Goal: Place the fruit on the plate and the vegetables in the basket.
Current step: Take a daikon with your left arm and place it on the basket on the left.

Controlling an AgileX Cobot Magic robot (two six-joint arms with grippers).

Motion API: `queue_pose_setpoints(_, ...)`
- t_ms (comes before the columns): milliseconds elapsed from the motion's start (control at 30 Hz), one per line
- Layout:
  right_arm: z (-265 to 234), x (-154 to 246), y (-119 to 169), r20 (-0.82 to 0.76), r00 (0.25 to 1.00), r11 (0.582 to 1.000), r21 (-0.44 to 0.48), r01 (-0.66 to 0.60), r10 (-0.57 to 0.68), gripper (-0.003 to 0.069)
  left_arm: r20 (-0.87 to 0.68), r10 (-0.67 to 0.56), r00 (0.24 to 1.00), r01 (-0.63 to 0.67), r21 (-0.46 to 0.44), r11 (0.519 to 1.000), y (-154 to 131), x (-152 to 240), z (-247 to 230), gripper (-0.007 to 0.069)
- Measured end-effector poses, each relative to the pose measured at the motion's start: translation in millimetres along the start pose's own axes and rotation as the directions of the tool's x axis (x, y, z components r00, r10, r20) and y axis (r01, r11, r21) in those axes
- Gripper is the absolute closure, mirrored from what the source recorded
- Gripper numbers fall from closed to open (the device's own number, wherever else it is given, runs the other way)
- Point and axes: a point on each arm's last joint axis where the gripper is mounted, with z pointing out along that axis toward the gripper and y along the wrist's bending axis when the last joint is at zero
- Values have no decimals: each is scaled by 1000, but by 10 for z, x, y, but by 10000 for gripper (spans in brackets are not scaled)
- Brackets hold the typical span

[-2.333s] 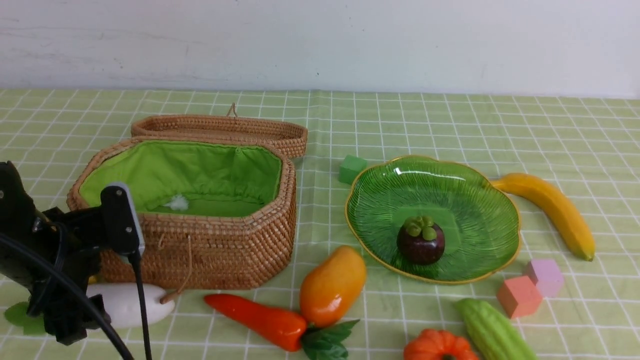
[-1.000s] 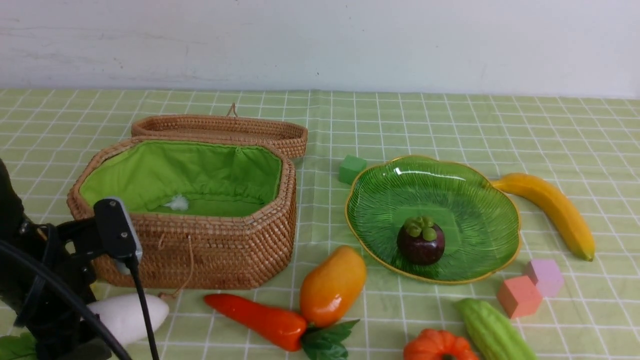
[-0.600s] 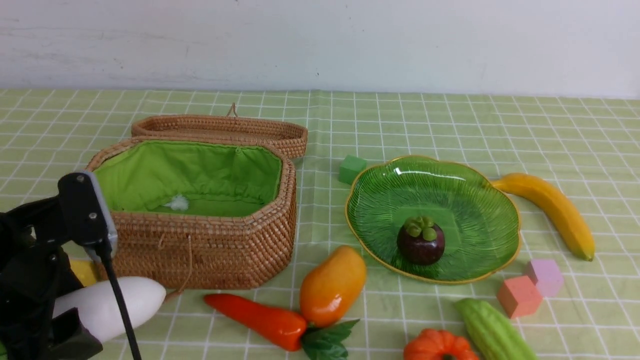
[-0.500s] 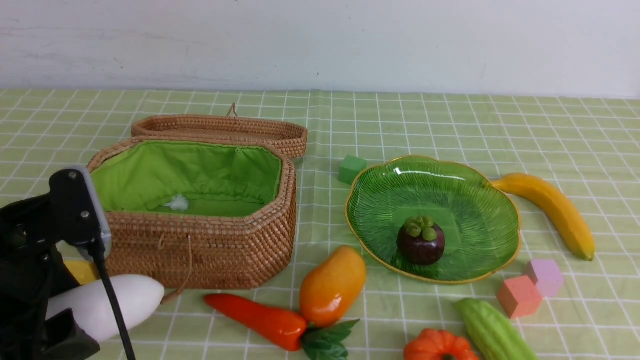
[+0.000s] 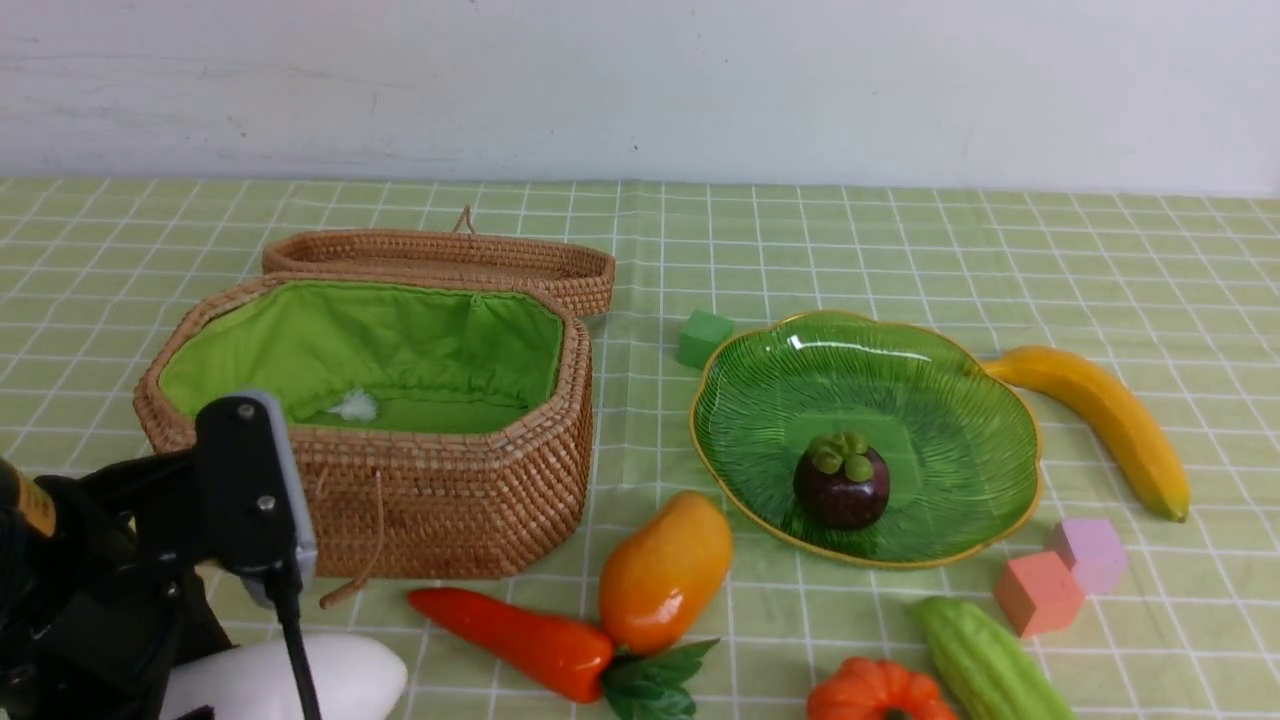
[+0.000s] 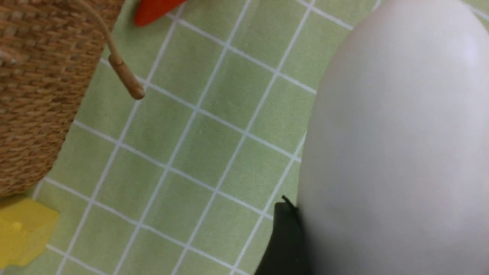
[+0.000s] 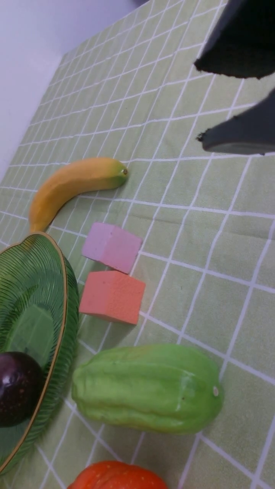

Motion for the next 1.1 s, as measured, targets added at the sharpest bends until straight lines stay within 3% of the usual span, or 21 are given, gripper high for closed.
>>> queue_pose_setpoints(300, 0, 0, 0, 0, 1000, 1000, 0, 0, 0, 419, 46, -53, 998, 50, 48, 998, -50, -58, -10, 96)
queue_pose_setpoints(833, 0, 0, 0, 0, 1000, 1000, 0, 0, 0, 419, 211, -37, 977, 35, 16, 999, 50, -361, -372, 96)
queue_pose_setpoints(1100, 0, 0, 0, 0, 1000, 1000, 0, 0, 0, 419, 180, -56, 982, 42, 82, 996, 175, -506, -283, 96)
